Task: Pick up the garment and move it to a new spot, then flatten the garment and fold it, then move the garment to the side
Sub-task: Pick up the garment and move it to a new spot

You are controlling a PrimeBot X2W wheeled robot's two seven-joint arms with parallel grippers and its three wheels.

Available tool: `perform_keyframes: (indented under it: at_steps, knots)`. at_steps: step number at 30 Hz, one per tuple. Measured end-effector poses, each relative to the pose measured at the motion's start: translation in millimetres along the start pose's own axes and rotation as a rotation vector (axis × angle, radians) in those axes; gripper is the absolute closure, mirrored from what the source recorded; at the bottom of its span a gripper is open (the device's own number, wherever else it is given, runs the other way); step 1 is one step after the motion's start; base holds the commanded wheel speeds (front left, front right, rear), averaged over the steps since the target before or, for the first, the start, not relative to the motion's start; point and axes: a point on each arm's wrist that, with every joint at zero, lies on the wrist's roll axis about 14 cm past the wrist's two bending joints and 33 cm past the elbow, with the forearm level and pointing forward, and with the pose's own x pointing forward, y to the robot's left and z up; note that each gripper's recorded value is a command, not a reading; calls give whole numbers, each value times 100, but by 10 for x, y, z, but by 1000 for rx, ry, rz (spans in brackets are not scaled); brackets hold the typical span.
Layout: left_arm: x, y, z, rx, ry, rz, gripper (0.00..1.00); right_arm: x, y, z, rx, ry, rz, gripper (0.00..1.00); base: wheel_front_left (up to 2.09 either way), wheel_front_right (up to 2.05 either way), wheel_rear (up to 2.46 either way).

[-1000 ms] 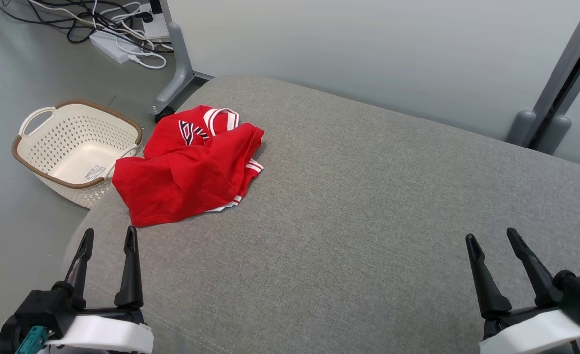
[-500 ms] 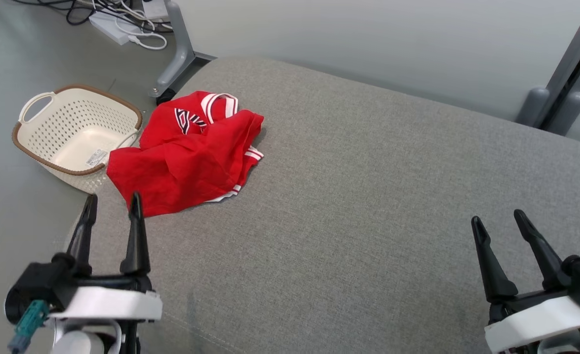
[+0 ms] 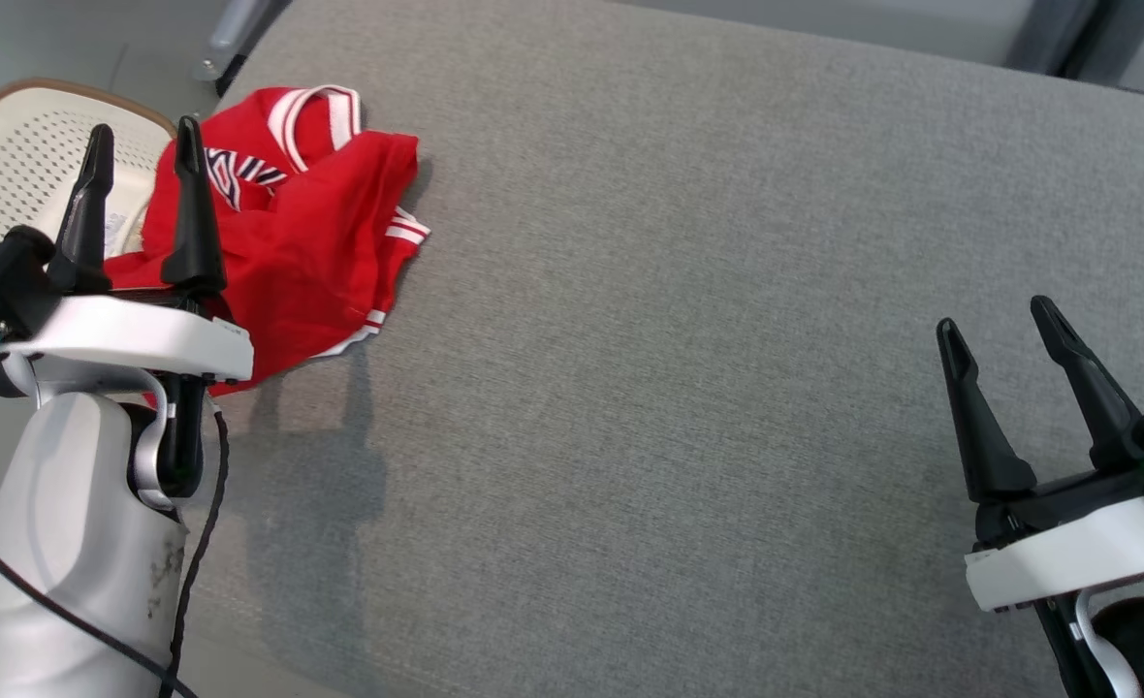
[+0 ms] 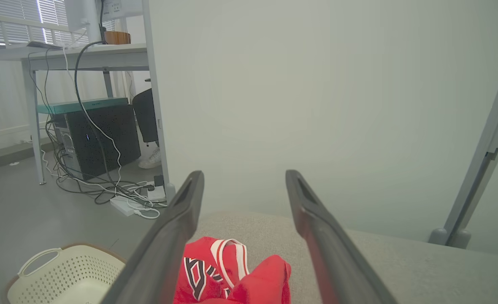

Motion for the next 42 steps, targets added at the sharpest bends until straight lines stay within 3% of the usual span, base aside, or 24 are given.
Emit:
perform_keyframes:
  at_steps: [1,2,8,14,15,16,24,31,42]
  knots:
    - [115,5,-325,-2,99,-2,0,25,-81,-55,6,6,-15,0,0,0,0]
    - [115,5,-325,-2,99,-2,0,25,-81,-55,6,6,-15,0,0,0,0]
    - [95,84,-1379,-14,450,50,0,13,-366,-235,22,28,-82,0,0,0,0]
    - [-40,83,-1925,-19,643,86,0,-36,-579,-380,22,55,-134,0,0,0,0]
    - [-51,70,-1989,-17,669,82,87,-36,-596,-396,22,58,-137,0,0,0,0]
    - [-43,68,-1995,-15,671,78,100,-30,-595,-395,23,57,-136,0,0,0,0]
    - [92,135,-1719,46,568,40,100,-70,-575,-249,11,20,-144,0,0,0,0]
    - [469,24,-861,70,281,-26,100,-252,-530,-35,-2,-30,-167,0,0,0,0]
    - [38,-488,-257,38,52,-143,100,-687,-542,287,-32,-99,-242,0,0,0,0]
